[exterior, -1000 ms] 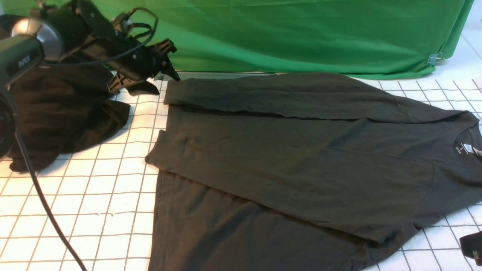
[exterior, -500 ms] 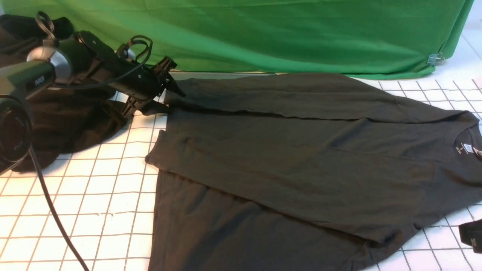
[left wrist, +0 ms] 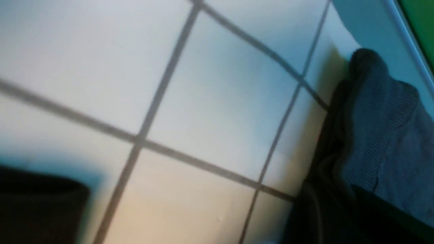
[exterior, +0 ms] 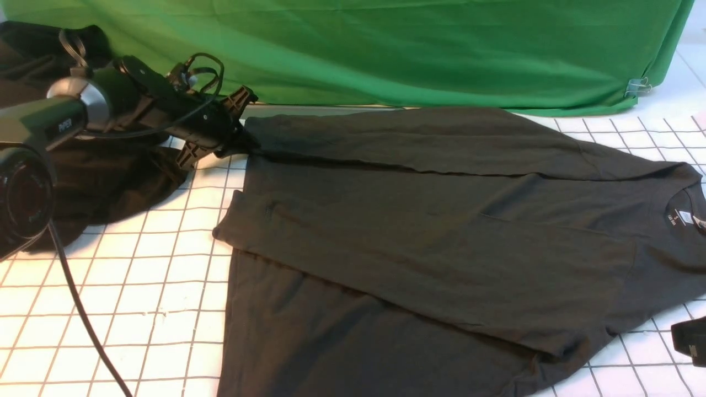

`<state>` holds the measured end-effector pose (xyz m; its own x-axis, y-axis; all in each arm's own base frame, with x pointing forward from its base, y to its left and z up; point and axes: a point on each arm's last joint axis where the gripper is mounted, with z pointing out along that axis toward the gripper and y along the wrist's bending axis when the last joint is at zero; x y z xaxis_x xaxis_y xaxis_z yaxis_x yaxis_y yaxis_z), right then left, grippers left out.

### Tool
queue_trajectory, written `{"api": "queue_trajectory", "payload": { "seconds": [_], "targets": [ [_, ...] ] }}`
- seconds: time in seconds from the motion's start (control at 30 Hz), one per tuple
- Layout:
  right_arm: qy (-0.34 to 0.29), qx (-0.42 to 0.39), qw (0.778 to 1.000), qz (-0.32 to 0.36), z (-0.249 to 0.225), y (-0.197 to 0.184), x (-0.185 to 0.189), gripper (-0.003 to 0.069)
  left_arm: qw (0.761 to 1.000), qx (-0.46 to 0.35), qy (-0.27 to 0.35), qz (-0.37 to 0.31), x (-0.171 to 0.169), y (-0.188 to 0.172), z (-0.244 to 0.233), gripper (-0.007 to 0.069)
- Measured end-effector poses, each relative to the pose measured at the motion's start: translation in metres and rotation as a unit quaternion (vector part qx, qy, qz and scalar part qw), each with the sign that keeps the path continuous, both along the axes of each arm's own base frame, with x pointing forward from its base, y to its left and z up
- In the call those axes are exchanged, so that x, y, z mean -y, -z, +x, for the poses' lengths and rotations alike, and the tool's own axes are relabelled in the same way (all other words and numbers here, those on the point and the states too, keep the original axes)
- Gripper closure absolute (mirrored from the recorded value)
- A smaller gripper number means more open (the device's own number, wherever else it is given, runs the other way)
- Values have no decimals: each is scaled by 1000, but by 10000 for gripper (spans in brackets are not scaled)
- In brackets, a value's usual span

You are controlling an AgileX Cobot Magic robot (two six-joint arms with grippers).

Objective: Fold a long-sleeved shirt over a white checkered tablecloth.
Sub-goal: 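Grab the top left corner of the dark shirt with the left gripper, then fold the left side of the dark shirt inward over its body with the left gripper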

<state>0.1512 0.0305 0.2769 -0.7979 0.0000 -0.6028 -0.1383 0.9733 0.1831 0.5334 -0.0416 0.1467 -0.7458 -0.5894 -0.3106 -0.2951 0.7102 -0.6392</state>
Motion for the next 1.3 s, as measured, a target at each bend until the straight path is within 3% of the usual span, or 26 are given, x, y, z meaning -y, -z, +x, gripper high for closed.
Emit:
{"api": "queue_trajectory", "payload": {
  "seconds": [0.23, 0.43, 0.7, 0.8, 0.87, 0.93, 1.07, 1.3],
  "targets": [
    [3, 13, 1000, 1, 2, -1, 0, 449, 999, 36, 31, 1, 3, -51, -9, 603],
    [3, 14, 1000, 1, 2, -2, 0, 449, 993, 63, 95, -6, 10, -128, -39, 603],
    [3, 14, 1000, 1, 2, -2, 0, 470, 981, 31, 184, 52, 11, -169, -80, 603],
    [3, 14, 1000, 1, 2, -2, 0, 534, 975, -6, 215, 60, 14, -164, -102, 603],
    [3, 15, 1000, 1, 2, -3, 0, 615, 967, -47, 239, 74, 24, -146, -133, 603],
    [3, 17, 1000, 1, 3, -4, 0, 643, 963, -73, 247, 85, 33, -126, -154, 603],
    [4, 19, 1000, 1, 3, -5, 0, 650, 961, -94, 237, 110, 42, -91, -197, 603],
    [4, 20, 1000, 1, 3, -5, 0, 648, 967, -94, 197, 133, 36, -54, -227, 600]
  ]
}}
